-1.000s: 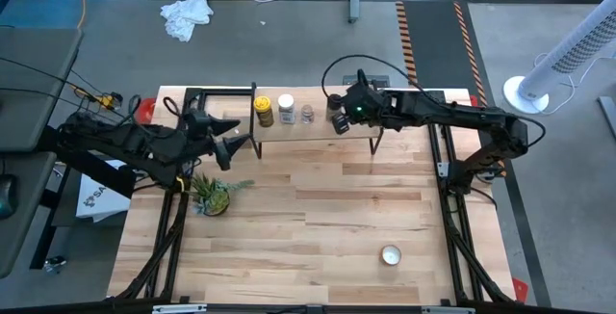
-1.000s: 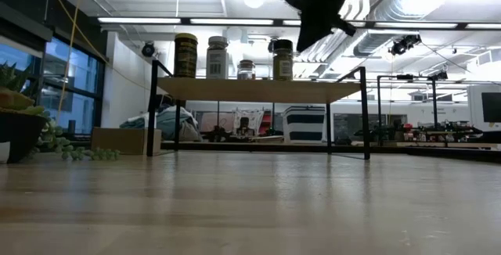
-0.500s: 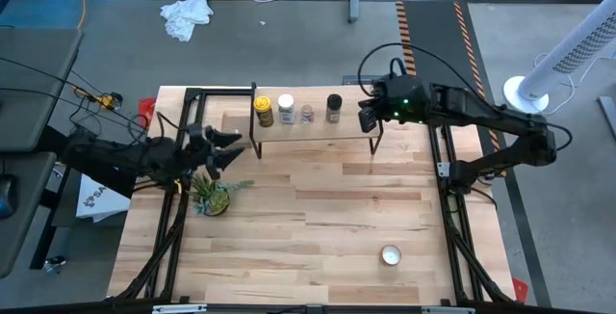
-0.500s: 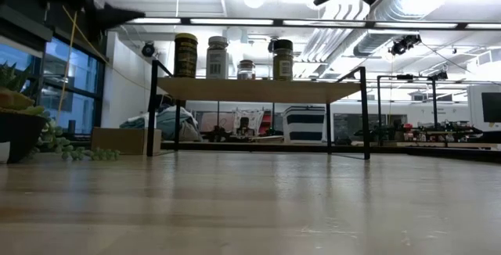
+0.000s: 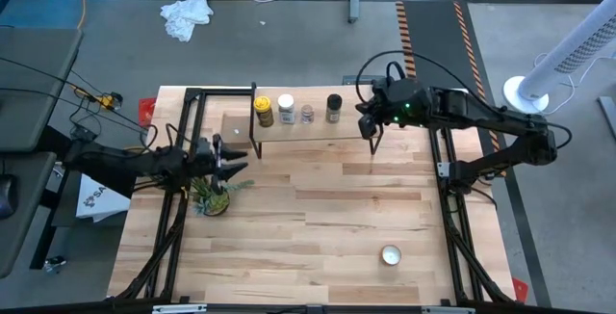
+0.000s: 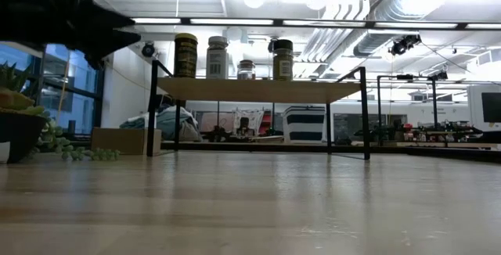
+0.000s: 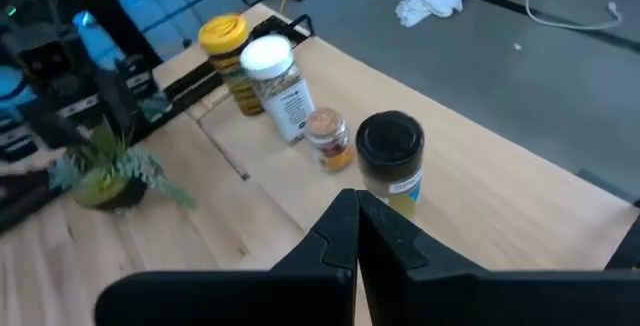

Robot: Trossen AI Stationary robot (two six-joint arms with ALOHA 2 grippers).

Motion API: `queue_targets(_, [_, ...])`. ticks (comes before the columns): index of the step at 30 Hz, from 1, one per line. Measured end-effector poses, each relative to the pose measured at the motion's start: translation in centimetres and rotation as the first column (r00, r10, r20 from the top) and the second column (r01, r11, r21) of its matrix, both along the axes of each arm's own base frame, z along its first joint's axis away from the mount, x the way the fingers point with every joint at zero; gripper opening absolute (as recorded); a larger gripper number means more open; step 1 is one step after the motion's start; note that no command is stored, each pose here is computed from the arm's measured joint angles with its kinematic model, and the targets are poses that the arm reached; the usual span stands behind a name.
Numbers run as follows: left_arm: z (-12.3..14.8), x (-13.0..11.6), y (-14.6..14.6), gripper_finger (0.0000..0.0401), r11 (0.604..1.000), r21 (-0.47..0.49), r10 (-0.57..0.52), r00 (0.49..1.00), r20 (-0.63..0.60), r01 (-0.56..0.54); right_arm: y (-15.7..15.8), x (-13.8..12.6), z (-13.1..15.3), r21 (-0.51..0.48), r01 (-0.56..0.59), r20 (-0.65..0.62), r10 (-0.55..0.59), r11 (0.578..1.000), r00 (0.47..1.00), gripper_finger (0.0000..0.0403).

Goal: Shelf spices
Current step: Return to Home Position

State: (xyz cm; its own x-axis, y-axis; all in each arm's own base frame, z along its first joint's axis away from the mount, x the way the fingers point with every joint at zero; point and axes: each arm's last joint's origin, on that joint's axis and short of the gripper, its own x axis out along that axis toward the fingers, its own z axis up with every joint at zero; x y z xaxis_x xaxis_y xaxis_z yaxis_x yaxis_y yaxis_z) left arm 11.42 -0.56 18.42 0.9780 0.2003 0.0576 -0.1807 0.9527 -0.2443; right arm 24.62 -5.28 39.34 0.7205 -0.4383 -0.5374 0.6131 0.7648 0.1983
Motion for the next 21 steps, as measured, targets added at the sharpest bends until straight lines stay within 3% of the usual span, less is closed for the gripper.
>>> queue_targets(5, [-1.4, 0.0, 0.0, 0.0043, 0.999, 0.040, -0.013, 0.999, -0.053, 0.015, 0.8, -0.3, -0.7, -0.041, -0.013, -0.101, 0.009, 0.999, 0.995, 0.0000])
queue_targets(7, [-1.3, 0.0, -0.1, 0.0012, 0.998, 0.051, -0.019, 0.999, -0.049, 0.021, 1.4, -0.6, -1.6, -0.040, -0.023, -0.109, 0.018, 0.999, 0.994, 0.0000])
queue_targets(10, [-0.9, 0.0, -0.1, 0.0015, 0.995, 0.098, -0.029, 0.999, -0.018, 0.031, 2.7, -1.2, -4.5, 0.001, -0.044, -0.041, 0.044, 0.999, 0.998, 0.0000])
queue_targets(14, [-0.6, 0.0, 0.0, 0.0003, 0.990, 0.138, -0.014, 1.000, 0.001, 0.014, 4.0, -2.5, -10.5, 0.060, -0.036, 0.180, 0.025, 0.998, 0.983, 0.0000])
queue_targets(16, [-0.7, 0.0, 0.2, 0.0004, 0.991, 0.132, 0.000, 1.000, 0.001, 0.000, 3.6, -3.1, -13.7, 0.068, -0.018, 0.302, -0.004, 0.998, 0.953, 0.0000])
queue_targets(18, [-0.7, 0.0, 0.4, 0.0002, 0.992, 0.129, 0.014, 1.000, 0.002, -0.014, 2.4, -3.6, -15.7, 0.063, -0.007, 0.456, -0.022, 0.998, 0.890, 0.0000])
queue_targets(21, [-0.7, 0.0, 0.6, 0.0001, 0.991, 0.131, 0.041, 0.999, 0.001, -0.041, 0.5, -4.4, -17.9, 0.035, -0.038, 0.548, 0.013, 0.999, 0.836, 0.0000])
